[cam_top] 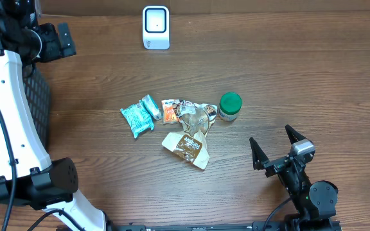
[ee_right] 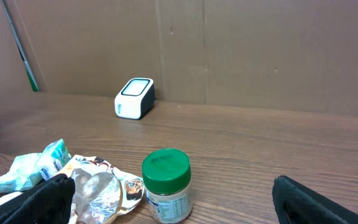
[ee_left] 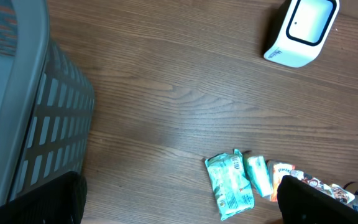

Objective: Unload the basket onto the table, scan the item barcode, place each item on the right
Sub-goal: 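Move the right gripper forward toward the green-lidded jar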

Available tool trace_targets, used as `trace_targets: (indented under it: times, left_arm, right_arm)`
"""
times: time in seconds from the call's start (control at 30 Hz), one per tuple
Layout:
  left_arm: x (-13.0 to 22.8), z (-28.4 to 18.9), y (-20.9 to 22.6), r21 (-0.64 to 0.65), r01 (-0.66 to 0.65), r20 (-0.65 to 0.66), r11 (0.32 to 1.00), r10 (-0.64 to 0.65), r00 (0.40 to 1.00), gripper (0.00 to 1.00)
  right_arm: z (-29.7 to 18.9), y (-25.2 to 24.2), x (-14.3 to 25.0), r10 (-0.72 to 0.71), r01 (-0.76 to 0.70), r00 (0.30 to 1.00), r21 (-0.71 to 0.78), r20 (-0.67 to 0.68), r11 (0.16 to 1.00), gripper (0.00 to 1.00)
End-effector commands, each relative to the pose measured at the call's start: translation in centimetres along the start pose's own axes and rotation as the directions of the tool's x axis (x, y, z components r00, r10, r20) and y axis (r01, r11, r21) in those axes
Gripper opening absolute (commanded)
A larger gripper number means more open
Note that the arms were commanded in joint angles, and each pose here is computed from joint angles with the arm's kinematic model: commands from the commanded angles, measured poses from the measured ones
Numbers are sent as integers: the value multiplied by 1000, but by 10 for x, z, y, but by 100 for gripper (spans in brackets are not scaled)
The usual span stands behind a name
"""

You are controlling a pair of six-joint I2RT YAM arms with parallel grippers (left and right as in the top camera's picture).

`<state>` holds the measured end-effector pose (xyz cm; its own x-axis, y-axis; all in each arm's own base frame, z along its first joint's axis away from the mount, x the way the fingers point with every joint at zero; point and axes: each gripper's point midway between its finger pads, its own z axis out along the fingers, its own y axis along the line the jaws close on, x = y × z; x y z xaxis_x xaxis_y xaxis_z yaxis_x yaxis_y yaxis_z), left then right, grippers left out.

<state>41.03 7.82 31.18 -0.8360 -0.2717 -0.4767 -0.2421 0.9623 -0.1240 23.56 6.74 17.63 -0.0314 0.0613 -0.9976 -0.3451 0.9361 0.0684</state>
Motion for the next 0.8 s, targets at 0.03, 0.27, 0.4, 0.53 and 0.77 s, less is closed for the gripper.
trace_targets:
  times: [0.03,0.27,0.4,0.53,0.77]
  left_arm:
    - [-1,-8,-4,16,-22,19,1000,22,1000,100]
    - [-1,-8,-4,16,-22,19,1000,22,1000,99]
    - [-1,-8,-4,16,-22,19,1000,22,1000,100]
    - [-1,-8,-4,16,-22,19,1000,22,1000,100]
    - [-1,-8,-4,16,-22,19,1000,22,1000,100]
  right_arm:
    - [0,-2,1,-5,5,1000,8,8,1000,100]
    - [0,-3,1,-15,15,1000,19,7,1000,100]
    - [-2,-28,3,-71,71,997,162,-9,984,100]
    - [-3,-31,3,-70,71,997,176,-9,982,100]
    - [-3,-30,0,-74,72,997,176,4,982,100]
